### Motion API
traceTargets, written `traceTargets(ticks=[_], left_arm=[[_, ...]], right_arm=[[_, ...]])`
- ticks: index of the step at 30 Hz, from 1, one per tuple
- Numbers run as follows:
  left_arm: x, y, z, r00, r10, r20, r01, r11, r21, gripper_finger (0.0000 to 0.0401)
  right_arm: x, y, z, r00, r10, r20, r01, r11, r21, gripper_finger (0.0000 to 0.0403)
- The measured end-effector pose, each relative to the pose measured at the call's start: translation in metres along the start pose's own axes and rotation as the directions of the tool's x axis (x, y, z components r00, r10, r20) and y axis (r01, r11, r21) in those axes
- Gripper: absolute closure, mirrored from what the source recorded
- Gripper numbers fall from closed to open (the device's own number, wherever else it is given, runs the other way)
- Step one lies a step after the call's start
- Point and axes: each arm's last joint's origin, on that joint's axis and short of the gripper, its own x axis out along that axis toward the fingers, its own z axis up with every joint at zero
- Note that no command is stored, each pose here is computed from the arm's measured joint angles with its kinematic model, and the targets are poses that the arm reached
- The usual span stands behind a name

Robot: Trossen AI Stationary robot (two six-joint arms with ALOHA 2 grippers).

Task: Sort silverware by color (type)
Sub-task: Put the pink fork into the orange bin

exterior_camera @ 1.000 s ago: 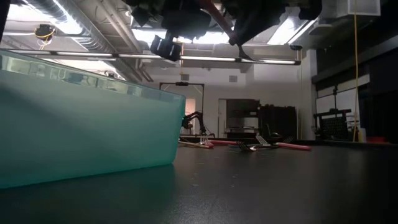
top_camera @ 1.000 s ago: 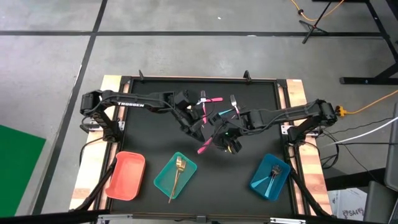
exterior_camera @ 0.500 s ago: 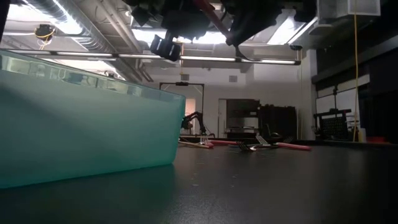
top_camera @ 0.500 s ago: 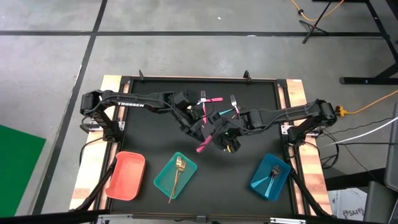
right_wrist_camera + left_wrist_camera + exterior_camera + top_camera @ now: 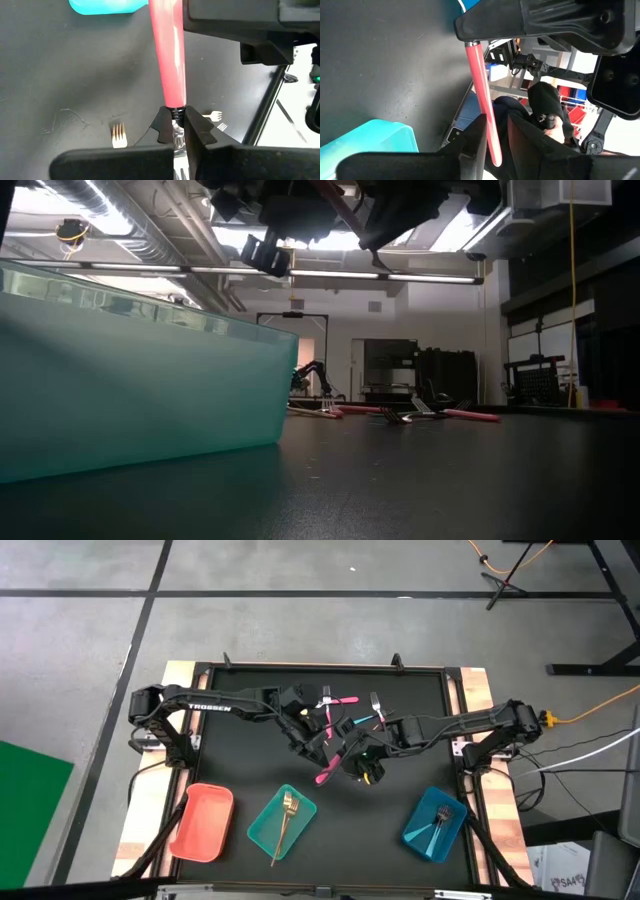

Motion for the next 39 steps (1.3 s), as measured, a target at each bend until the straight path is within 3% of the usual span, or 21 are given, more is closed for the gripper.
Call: traceTargets(ticks=[19, 39], left_arm=[[0.0004, 0.0013, 0.0022, 0.996, 0.04, 0.08, -0.039, 0.999, -0.007, 0.0328], [0.0004, 0.0013, 0.0024, 0.995, 0.042, 0.086, -0.043, 0.999, -0.001, 0.0335]], right_arm=[[-0.0015, -0.0004, -0.0009, 1.0, 0.001, -0.014, 0.001, 0.994, 0.11, 0.04], [-0.0012, -0.0015, 0.0007, 1.0, -0.013, 0.003, 0.013, 0.993, 0.116, 0.04]])
